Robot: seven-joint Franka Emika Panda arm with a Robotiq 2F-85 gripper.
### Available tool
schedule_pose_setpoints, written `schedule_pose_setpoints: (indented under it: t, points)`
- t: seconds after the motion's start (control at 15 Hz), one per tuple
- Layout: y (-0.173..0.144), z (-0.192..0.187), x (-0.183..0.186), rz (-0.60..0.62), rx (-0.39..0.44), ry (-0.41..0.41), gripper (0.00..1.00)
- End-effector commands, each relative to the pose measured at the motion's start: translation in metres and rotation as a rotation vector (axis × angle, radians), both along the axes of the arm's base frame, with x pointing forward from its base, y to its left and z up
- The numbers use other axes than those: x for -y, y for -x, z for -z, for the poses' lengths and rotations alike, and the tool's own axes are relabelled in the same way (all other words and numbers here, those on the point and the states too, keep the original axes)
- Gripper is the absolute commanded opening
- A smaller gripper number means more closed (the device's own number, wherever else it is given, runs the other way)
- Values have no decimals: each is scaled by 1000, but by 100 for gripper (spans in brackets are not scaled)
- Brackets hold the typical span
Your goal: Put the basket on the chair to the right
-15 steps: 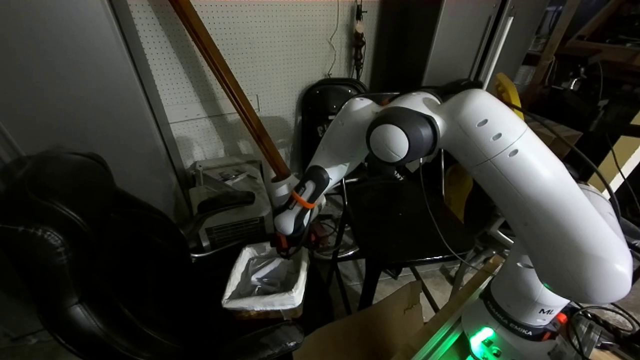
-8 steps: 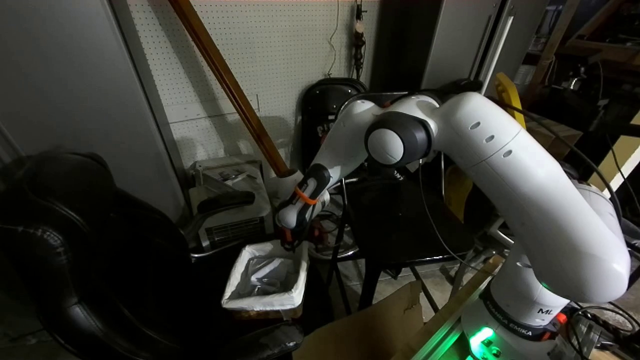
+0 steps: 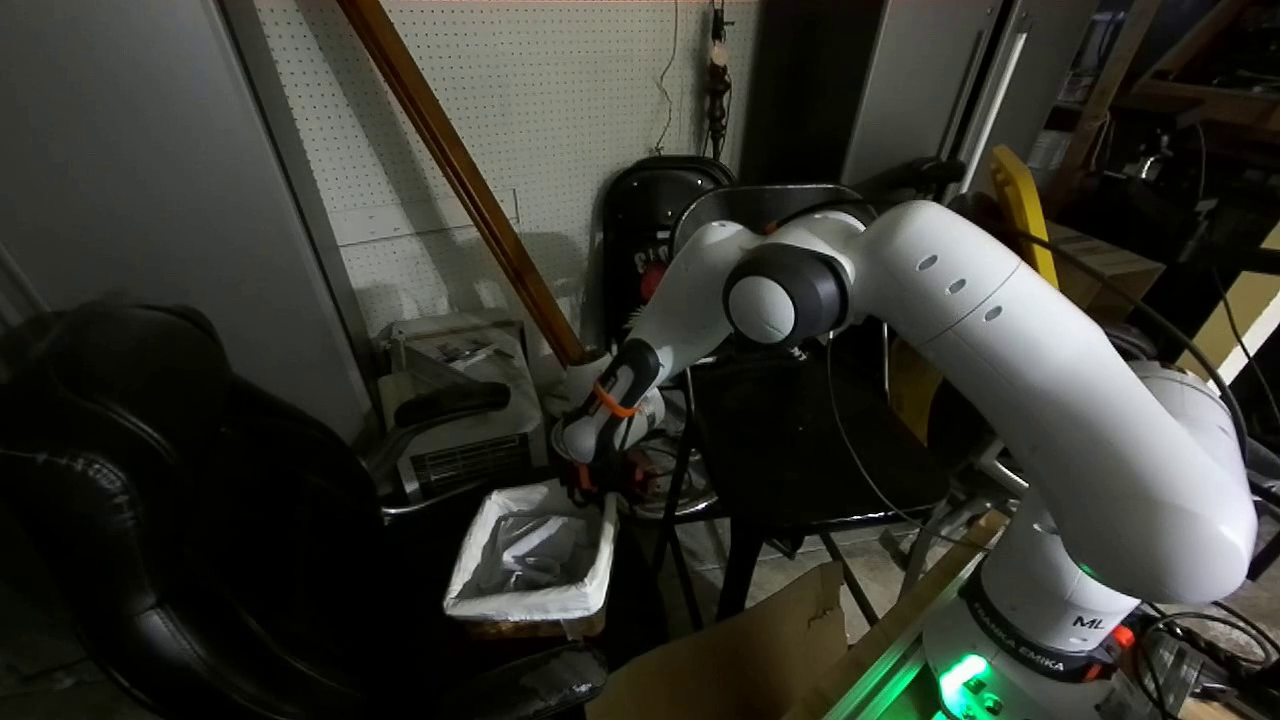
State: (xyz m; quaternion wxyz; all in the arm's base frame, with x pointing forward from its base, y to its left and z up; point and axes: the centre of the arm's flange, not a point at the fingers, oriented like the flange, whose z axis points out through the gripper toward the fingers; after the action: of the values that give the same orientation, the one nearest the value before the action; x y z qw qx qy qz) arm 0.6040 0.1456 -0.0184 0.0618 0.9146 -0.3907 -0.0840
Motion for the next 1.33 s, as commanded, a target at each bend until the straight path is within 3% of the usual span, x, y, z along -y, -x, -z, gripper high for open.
schedule_pose_setpoints:
  t: [0.0, 0.27, 0.67, 1.27]
  points:
    - [-9, -7, -3, 16, 11, -34, 31]
    - [-11, -19, -11, 12, 16, -54, 2]
    - [-7, -47, -14, 8, 38, -103, 3]
    - [13, -175, 4, -3, 167, -228, 3]
